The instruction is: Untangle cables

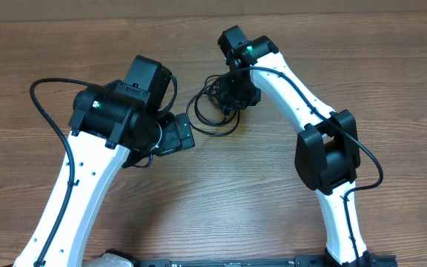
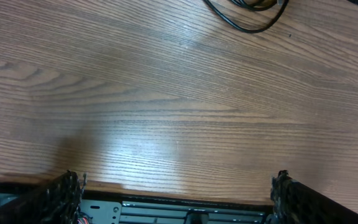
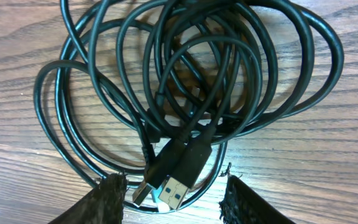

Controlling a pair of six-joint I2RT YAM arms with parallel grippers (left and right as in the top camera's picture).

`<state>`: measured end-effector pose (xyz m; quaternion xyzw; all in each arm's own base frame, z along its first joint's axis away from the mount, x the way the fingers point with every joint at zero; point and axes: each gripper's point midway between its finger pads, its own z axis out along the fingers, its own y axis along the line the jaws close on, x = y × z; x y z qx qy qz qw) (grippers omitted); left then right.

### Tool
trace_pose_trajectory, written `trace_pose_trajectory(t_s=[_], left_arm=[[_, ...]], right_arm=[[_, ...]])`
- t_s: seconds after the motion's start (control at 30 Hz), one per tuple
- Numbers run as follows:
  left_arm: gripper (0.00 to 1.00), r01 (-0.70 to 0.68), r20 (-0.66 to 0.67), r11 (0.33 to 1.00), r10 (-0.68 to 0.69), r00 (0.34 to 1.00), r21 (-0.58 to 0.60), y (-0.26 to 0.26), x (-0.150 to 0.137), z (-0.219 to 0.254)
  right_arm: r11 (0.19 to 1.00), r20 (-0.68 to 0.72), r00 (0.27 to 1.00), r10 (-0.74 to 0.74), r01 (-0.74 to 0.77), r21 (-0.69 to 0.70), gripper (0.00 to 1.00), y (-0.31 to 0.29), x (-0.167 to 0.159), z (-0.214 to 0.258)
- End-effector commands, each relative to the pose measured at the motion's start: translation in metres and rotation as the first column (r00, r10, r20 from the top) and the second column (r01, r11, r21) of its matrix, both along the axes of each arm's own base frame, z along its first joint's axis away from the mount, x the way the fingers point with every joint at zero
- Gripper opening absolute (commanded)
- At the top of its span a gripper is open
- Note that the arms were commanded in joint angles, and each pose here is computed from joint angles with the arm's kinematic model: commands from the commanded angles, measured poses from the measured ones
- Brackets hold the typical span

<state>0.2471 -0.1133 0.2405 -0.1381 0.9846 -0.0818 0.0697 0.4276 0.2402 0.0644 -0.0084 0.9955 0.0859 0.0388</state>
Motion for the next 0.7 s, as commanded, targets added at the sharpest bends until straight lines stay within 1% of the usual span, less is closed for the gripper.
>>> trace_pose_trajectory(t_s=[0.0,0.23,0.33,0.43,0.6,0.67], left_arm=[[0.99,0.021,0.001,1.0,-0.022,1.0,0.009,0.001,-0.001,0.0],[1.0,0.018,0.005,1.0,-0.018,1.0,0.02,0.002,0.0,-0.001],[0.99,0.018,0.007,1.0,-0.018,1.0,0.023,0.003,0.0,-0.001],[0.99,0.018,0.007,1.0,-0.018,1.0,0.023,0.003,0.0,-0.001],[1.0,0.018,0.006,1.0,-0.018,1.0,0.023,0.003,0.0,-0.001],[1.0,0.018,0.007,1.0,-0.018,1.0,0.023,0.003,0.0,-0.001]], right_arm=[[0.998,-0.002,1.0,-0.008,0.008,-0.063,0.47,-0.01,0.001,-0.012],[0.997,-0.005,0.999,-0.04,0.039,-0.069,0.38,-0.024,0.007,-0.012],[0.997,-0.014,0.999,-0.04,0.039,-0.074,0.37,-0.024,0.005,-0.013],[0.997,-0.032,0.999,-0.038,0.036,-0.065,0.36,-0.022,0.002,-0.017],[1.0,-0.083,0.996,-0.026,0.027,0.008,0.37,-0.009,-0.004,-0.023],[1.0,-0.085,0.996,-0.025,0.026,0.01,0.37,-0.008,-0.005,-0.023]])
